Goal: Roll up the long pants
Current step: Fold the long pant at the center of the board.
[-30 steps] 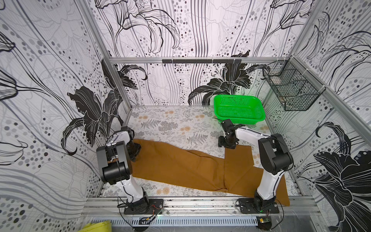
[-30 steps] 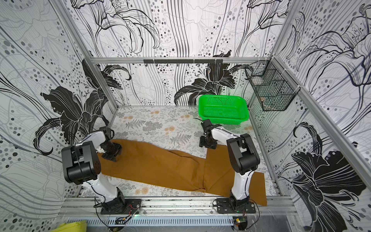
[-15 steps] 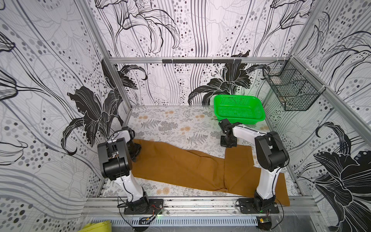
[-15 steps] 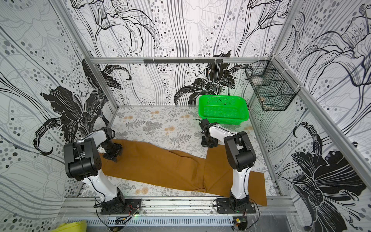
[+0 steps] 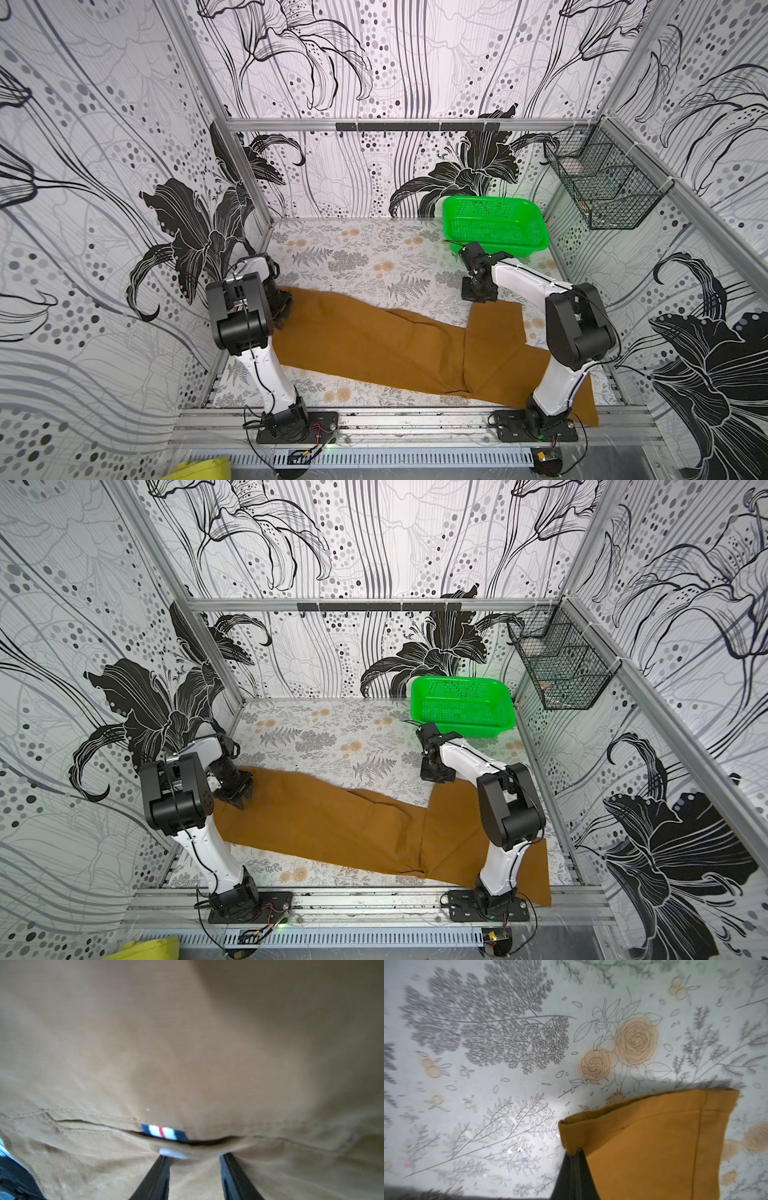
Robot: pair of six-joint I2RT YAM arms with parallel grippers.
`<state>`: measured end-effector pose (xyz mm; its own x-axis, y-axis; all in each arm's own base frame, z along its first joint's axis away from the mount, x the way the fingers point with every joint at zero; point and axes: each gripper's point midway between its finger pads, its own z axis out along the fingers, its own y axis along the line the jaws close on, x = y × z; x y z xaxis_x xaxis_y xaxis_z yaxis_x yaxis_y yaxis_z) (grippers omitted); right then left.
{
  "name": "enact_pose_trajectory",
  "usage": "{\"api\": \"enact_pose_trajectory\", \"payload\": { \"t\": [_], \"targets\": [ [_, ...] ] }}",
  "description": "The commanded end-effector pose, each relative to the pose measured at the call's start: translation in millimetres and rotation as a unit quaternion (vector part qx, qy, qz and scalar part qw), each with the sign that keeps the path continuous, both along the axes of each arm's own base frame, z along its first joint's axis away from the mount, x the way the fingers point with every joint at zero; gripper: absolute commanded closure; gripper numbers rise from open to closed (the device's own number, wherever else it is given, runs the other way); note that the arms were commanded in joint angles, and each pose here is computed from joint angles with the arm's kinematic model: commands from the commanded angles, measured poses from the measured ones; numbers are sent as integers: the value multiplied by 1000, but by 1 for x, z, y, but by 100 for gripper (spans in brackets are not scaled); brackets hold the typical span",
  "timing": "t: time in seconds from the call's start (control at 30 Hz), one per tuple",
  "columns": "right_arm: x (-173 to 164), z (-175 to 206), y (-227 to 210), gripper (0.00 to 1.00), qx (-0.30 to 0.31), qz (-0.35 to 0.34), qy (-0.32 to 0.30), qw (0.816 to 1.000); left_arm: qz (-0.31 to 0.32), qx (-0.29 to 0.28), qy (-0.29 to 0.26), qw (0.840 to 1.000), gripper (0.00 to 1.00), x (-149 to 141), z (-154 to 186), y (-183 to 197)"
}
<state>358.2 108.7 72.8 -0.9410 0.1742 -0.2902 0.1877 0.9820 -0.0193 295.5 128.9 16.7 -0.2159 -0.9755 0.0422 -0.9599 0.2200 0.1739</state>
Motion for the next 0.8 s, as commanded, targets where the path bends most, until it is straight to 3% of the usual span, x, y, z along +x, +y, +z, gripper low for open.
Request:
{"api": "enact_pose_trajectory", "payload": {
  "t": [0.0,0.23,0.43,0.53,0.77],
  "targets": [
    [-5,20,5,100,26,3,-26,999,-3,62,-51,997,60,50,-32,35],
    [-2,64,14,100,74,21,-98,992,-9,37,-129,991,73,114,-22,42],
    [-3,81,23,100,103,43,-128,985,-50,5,-250,967,71,206,4,49],
    [-4,83,26,100,110,56,-132,983,-55,-12,-284,957,70,238,7,51],
    [-38,68,12,100,82,38,-82,993,-40,-15,-316,948,69,263,14,56]
  ]
}}
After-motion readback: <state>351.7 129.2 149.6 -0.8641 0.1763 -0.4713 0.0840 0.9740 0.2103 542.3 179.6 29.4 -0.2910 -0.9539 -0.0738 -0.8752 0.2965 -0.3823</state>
